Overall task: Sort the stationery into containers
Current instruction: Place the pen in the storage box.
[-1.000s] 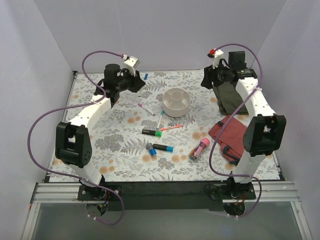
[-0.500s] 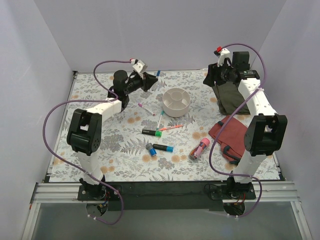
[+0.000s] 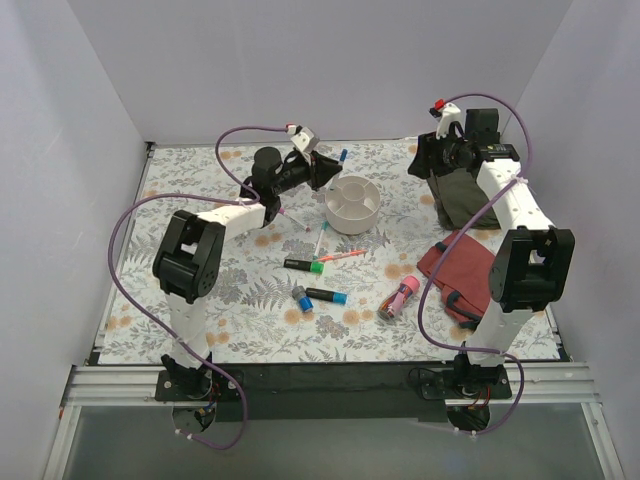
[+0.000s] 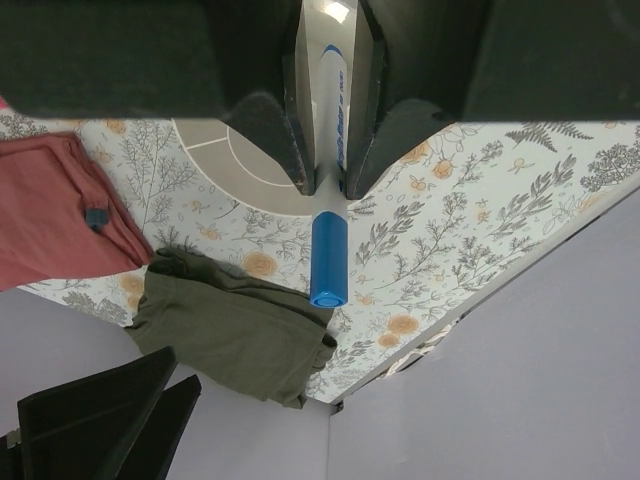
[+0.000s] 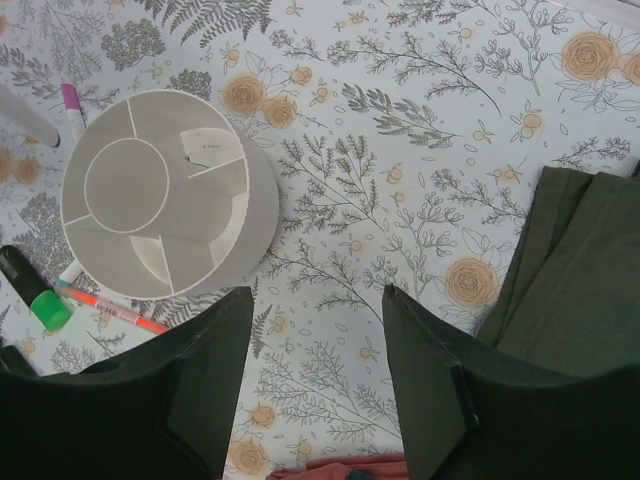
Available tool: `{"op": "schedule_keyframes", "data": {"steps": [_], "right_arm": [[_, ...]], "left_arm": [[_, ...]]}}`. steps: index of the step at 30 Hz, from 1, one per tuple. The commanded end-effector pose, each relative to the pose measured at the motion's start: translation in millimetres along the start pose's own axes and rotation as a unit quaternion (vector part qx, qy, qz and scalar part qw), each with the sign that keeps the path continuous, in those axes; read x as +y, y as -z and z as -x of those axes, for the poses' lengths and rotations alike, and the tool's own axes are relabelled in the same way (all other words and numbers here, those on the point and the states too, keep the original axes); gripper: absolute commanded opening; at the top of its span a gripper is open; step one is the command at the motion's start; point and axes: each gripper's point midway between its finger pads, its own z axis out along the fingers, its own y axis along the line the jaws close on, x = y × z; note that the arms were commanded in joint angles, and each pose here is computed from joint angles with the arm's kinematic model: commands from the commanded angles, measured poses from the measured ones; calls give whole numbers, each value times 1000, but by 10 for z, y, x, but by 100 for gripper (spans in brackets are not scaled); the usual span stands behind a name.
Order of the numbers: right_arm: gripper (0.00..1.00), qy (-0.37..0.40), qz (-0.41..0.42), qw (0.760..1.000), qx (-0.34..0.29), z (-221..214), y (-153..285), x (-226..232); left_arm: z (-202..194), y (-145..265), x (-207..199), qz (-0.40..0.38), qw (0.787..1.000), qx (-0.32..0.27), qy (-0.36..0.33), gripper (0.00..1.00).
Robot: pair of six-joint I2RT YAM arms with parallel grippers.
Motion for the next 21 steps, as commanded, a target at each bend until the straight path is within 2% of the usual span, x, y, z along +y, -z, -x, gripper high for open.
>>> {"op": "schedule_keyframes", "data": {"steps": [1, 10, 13, 18, 21], "right_arm": [[63, 8, -3, 1000, -17, 82, 68, -11], [63, 9, -12, 1000, -15, 104, 202, -29], [63, 7, -17, 1000, -3, -18, 212, -54], [64, -17, -7, 1000, 8, -142, 143, -40], [63, -15, -6, 1000, 1, -58, 116, -66]], "left_arm": [[127, -65, 38, 7, 1000, -22, -4, 0], [-279, -108, 117, 9, 1000, -16, 4, 0], [-226, -176, 160, 16, 1000, -27, 1, 0], [-235, -137, 242, 31, 999, -29, 8, 16], [-226, -87, 292, 34, 999, -27, 11, 27]]}}
